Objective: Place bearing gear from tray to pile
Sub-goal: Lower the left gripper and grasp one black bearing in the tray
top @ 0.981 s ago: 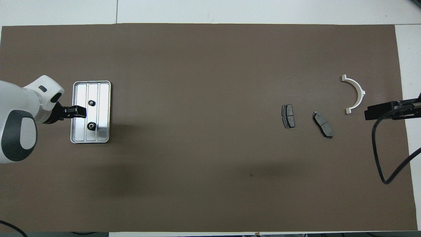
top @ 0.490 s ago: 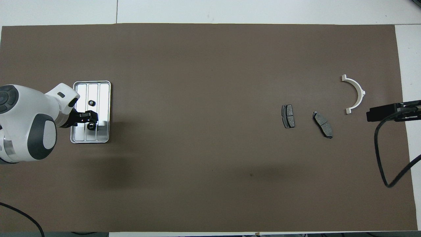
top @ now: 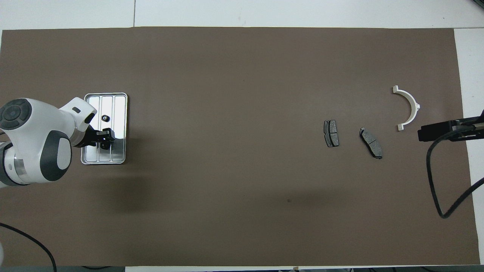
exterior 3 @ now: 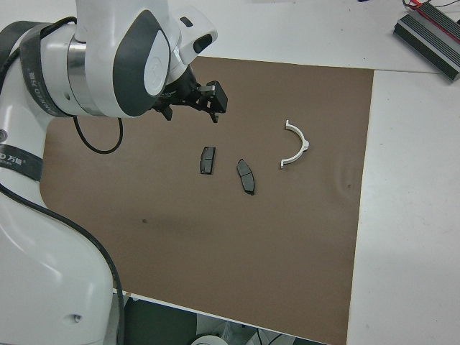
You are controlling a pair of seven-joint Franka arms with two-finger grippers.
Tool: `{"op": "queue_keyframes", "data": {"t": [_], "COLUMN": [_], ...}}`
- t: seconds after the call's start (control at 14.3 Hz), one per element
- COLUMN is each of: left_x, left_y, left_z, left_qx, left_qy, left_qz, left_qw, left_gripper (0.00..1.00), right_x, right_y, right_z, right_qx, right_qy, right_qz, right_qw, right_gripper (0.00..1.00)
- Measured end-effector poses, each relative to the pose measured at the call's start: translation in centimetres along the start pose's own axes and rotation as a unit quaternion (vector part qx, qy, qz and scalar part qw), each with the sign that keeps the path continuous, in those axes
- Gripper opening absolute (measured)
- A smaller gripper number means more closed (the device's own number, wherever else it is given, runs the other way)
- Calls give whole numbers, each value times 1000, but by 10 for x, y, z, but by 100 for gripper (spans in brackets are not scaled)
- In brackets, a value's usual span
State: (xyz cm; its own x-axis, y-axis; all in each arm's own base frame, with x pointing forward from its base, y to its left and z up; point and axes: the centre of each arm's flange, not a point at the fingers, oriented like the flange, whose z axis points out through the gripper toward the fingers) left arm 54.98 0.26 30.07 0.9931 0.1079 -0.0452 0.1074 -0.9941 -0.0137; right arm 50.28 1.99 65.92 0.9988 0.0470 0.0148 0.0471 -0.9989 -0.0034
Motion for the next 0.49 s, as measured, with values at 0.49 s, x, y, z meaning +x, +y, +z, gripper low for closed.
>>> {"op": "queue_keyframes", "data": {"t": [0.49], "left_x": [-3], "left_y": [3], "left_z": [3], "left_qx": [0], "left_qy": [-3], "left_qz": [-4], "left_qw": [1000], "left_gripper": [50], "right_x": [0], "right_y": [-2], "right_z": [0], "right_qx": [0], "right_qy": [0], "right_qz": [-2], "right_qw": [1000], "right_gripper": [100]}}
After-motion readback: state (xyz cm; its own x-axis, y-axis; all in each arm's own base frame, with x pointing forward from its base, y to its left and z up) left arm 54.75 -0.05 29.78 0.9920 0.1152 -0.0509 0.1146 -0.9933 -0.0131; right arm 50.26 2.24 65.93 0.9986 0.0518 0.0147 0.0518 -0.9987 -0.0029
